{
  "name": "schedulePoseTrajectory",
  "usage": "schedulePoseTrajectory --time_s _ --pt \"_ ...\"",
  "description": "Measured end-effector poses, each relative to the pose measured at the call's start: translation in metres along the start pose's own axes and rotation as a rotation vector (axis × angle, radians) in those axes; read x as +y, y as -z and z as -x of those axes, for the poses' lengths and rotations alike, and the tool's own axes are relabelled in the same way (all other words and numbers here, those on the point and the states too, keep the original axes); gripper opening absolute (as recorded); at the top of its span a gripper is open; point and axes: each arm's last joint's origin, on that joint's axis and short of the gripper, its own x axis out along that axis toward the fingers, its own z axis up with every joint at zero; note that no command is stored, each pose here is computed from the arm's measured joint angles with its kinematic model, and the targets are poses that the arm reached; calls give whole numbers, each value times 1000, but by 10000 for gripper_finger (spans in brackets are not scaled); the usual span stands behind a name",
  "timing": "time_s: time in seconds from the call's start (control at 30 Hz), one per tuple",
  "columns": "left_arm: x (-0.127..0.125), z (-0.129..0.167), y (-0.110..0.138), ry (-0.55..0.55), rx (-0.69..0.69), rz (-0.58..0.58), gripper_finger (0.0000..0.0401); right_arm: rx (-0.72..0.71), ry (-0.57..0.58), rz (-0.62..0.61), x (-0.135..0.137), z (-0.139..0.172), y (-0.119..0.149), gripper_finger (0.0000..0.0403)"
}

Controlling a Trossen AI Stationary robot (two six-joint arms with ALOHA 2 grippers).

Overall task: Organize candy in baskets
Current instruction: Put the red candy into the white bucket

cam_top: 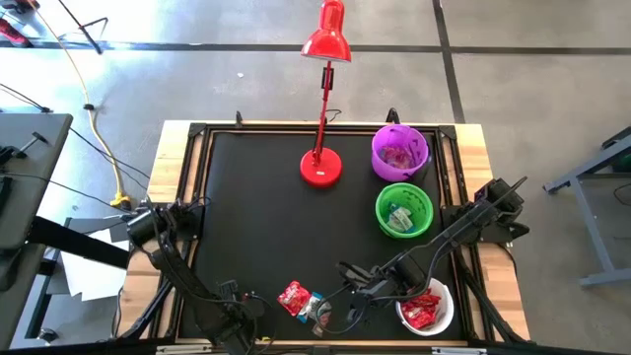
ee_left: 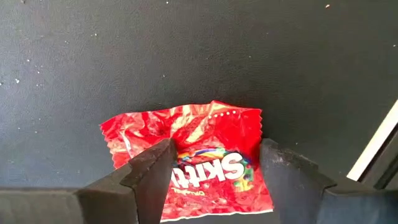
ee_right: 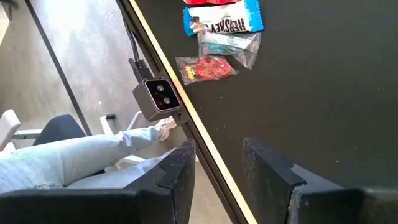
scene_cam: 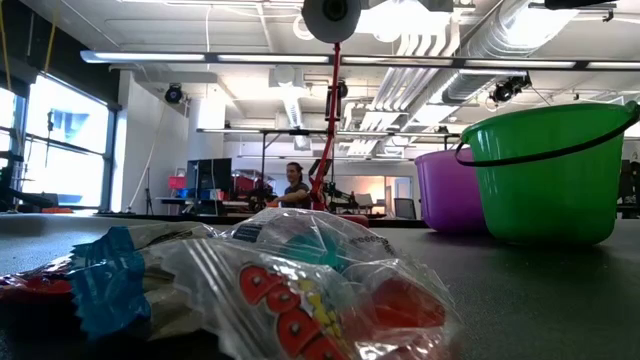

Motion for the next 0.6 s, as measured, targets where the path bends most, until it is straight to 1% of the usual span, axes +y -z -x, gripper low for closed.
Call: schedulePoseTrajectory --time_s 0.1,0.33,0.47,0.6 --pt "-1 -4 0 -12 2 -7 225 1 2 0 0 0 0 128" --pt "-1 -6 0 -28 -29 36 221 1 3 0 0 0 0 128" --pt "-1 -6 0 -31 -30 42 198 1 3 0 0 0 0 128" --pt "-1 -6 -1 -32 -34 60 159 0 3 -2 0 0 0 128"
